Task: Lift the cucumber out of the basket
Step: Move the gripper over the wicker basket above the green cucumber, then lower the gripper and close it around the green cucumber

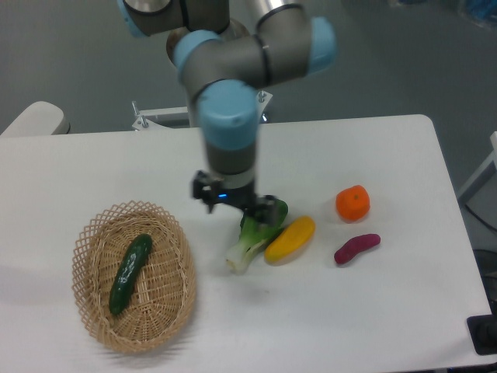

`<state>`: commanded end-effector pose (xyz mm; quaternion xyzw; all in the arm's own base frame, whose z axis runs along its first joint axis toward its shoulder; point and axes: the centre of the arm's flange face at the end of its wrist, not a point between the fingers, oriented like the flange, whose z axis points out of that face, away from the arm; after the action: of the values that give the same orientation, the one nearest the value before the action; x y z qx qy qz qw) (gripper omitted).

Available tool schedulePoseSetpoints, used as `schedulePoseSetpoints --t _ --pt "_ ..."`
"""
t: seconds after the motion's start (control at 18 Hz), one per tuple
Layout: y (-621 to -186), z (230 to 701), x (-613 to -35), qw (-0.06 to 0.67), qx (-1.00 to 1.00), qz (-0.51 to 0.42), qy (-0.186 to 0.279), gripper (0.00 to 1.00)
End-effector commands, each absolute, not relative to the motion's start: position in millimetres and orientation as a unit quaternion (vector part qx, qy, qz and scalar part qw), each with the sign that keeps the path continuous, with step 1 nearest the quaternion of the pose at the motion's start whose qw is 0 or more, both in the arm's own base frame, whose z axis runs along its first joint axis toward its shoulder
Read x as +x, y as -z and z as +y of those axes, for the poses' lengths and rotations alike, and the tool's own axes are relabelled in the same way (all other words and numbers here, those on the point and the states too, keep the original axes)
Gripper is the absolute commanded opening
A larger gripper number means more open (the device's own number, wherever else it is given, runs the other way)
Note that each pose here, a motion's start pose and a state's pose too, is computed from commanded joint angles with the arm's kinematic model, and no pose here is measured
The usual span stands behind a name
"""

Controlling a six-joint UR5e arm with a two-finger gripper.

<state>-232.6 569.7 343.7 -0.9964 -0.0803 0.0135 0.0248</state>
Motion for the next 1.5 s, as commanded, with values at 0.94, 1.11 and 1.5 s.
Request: schedulePoseSetpoints --t 0.94,1.11,1.5 --pt "-238 640 -145 0.039 -0.998 -0.041 -0.025 1.00" --pt "-222 642 -141 0.031 -0.999 -0.036 -0.022 1.00" --pt "-210 642 -133 0.023 -0.999 -0.031 -0.019 1.00"
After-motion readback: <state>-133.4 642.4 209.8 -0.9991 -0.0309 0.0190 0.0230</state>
